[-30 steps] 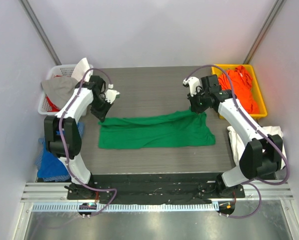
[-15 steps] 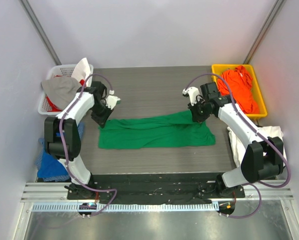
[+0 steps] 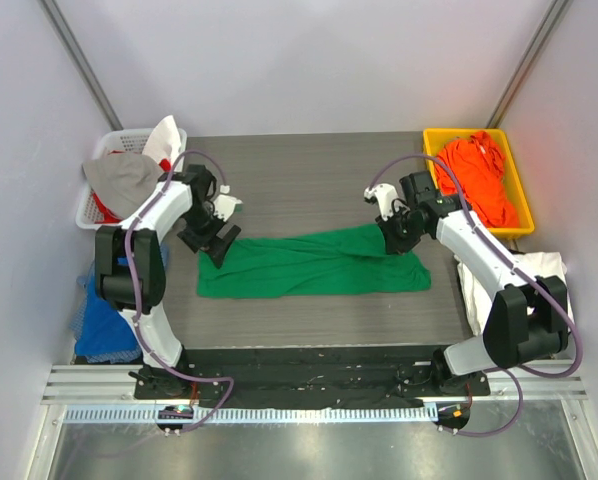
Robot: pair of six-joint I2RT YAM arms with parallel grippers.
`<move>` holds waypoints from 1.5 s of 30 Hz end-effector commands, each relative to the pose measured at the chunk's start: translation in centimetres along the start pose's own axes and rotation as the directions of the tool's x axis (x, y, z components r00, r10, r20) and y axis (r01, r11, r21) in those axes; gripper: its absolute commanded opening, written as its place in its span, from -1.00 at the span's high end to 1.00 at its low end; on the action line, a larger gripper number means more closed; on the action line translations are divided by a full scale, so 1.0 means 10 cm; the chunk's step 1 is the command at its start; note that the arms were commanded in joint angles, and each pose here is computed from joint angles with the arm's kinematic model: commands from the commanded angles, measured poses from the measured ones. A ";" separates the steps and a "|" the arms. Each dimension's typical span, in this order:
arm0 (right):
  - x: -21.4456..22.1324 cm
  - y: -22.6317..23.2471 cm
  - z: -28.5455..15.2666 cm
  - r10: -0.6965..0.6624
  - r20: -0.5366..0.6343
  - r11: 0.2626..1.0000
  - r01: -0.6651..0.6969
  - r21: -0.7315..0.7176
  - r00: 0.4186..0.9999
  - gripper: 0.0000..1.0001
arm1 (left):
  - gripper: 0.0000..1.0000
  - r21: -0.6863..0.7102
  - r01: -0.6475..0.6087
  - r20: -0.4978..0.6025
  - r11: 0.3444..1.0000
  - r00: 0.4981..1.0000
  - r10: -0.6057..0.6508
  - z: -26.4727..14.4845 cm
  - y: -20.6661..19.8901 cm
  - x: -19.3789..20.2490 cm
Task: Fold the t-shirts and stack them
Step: Fold the tshirt
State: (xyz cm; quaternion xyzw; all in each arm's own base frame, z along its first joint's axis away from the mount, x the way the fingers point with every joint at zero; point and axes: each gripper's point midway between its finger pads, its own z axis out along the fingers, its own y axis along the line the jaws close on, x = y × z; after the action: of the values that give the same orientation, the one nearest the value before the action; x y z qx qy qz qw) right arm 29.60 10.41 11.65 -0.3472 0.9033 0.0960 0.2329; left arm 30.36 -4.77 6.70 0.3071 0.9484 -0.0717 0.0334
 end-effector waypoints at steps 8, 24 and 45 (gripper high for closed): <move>0.16 0.19 -0.10 -0.048 -0.015 0.998 0.048 -0.042 0.999 0.98 | -0.99 0.001 0.014 0.060 1.000 0.998 -0.014 -0.23 -0.04 -0.16; 0.59 0.11 0.13 -0.089 -0.157 0.996 0.088 -0.012 0.984 0.98 | -0.99 -0.009 0.015 0.051 1.000 0.999 -0.014 -0.21 -0.06 -0.25; 0.34 0.07 0.04 -0.061 -0.110 0.998 0.064 0.023 0.992 -0.35 | -0.99 -0.029 0.004 0.034 1.000 0.999 -0.003 -0.14 -0.08 -0.20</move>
State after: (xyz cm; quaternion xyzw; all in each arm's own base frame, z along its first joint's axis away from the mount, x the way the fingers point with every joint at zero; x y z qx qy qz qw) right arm 24.77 7.87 6.83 -0.3812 0.9115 0.0569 0.1436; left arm 31.69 -6.37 8.35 0.3050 0.9485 -0.0682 0.0514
